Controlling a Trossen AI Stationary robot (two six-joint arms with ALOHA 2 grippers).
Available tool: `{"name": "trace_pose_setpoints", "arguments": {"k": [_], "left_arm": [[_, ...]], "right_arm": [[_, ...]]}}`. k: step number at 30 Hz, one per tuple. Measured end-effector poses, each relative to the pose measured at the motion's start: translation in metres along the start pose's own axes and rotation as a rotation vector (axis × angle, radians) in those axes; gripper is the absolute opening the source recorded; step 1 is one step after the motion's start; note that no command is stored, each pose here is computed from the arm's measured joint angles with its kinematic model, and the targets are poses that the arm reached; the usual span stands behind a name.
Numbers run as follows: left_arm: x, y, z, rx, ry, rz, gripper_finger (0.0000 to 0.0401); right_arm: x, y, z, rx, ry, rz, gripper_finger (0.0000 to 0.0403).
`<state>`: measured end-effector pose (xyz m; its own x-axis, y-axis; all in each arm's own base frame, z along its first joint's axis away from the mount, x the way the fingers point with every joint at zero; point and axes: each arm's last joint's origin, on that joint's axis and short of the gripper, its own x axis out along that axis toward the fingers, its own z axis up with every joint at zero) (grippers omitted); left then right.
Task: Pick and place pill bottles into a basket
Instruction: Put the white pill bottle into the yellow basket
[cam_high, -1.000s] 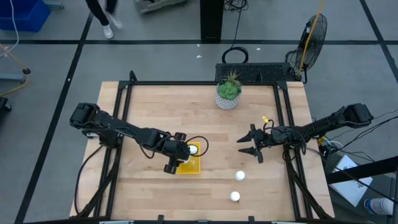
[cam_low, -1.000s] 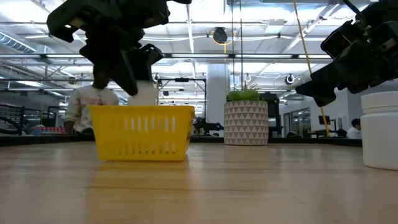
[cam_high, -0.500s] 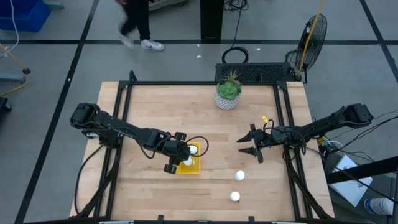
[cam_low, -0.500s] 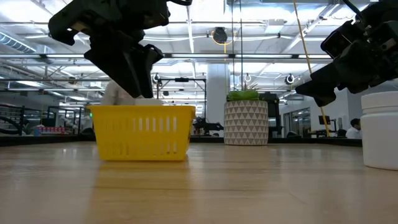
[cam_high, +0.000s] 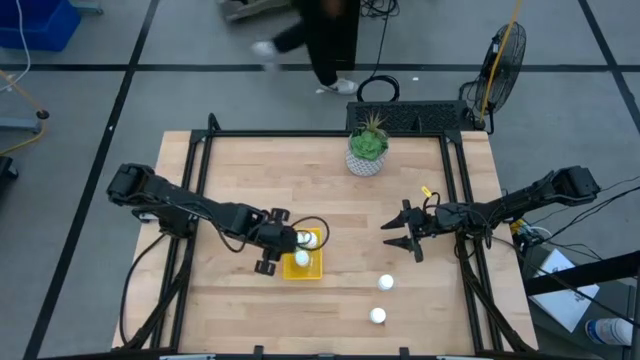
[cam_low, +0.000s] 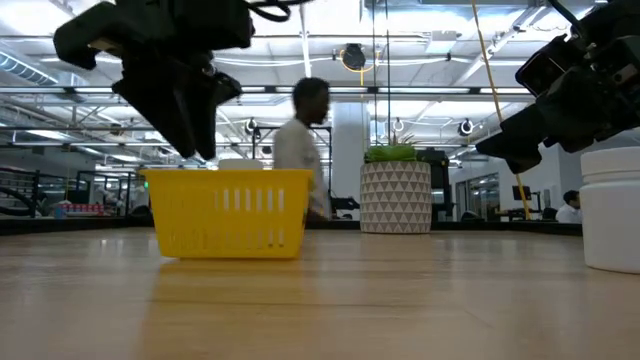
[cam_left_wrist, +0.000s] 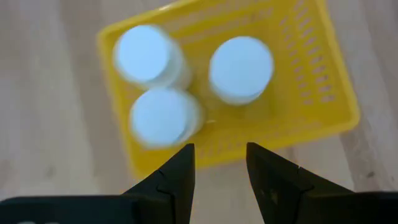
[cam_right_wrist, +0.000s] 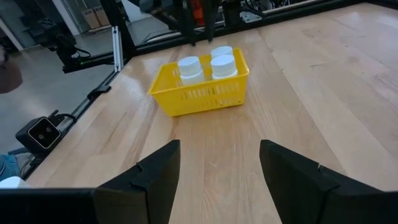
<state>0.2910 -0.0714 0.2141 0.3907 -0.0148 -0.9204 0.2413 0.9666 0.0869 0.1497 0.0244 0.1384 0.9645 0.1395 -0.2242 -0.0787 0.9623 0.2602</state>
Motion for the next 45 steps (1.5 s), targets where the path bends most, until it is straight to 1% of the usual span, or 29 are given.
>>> {"name": "trace_pose_setpoints", "arguments": {"k": [2,4,7,10,13,15,22,26,31,35,39,45], "left_arm": [[-0.011,0.001,-0.005,-0.022,0.017,0.026,0.0149],[-0.023,0.001,-0.009,-0.036,0.012,0.03,0.015],[-0.042,-0.002,-0.012,-0.036,-0.063,0.022,0.0149],[-0.056,-0.006,-0.02,-0.033,-0.139,0.004,0.015],[-0.062,-0.009,-0.04,-0.058,-0.199,-0.009,0.0149],[-0.064,-0.012,-0.053,-0.07,-0.294,-0.023,0.015],[-0.055,-0.018,-0.102,-0.114,-0.593,-0.074,0.015],[-0.041,-0.02,-0.125,-0.136,-0.711,-0.098,0.015],[-0.018,-0.021,-0.149,-0.148,-0.78,-0.109,0.0149],[-0.01,-0.022,-0.159,-0.138,-0.837,-0.135,0.015],[-0.011,-0.021,-0.161,-0.105,-0.861,-0.122,0.015],[-0.015,-0.02,-0.168,-0.073,-0.851,-0.109,0.015]], "right_arm": [[0.0,0.0,0.0,-0.004,0.0,0.0,0.0212],[0.0,0.0,0.0,-0.007,0.002,-0.001,0.0212],[0.0,0.0,-0.001,-0.016,0.006,-0.002,0.0212],[0.0,0.0,-0.001,-0.028,0.012,-0.004,0.0212],[0.0,0.0,-0.001,-0.033,0.012,-0.005,0.0212],[0.0,0.0,-0.001,-0.032,0.014,-0.006,0.0212],[0.0,-0.001,-0.002,-0.02,0.022,-0.009,0.0212],[0.0,-0.001,-0.002,-0.01,0.021,-0.009,0.0212],[0.0,-0.001,-0.002,-0.007,0.02,-0.01,0.0212],[0.0,-0.001,-0.002,0.001,0.02,-0.01,0.0212],[0.0,-0.001,-0.002,0.001,0.021,-0.01,0.0212],[0.0,-0.001,-0.002,0.001,0.019,-0.014,0.0212]]}}
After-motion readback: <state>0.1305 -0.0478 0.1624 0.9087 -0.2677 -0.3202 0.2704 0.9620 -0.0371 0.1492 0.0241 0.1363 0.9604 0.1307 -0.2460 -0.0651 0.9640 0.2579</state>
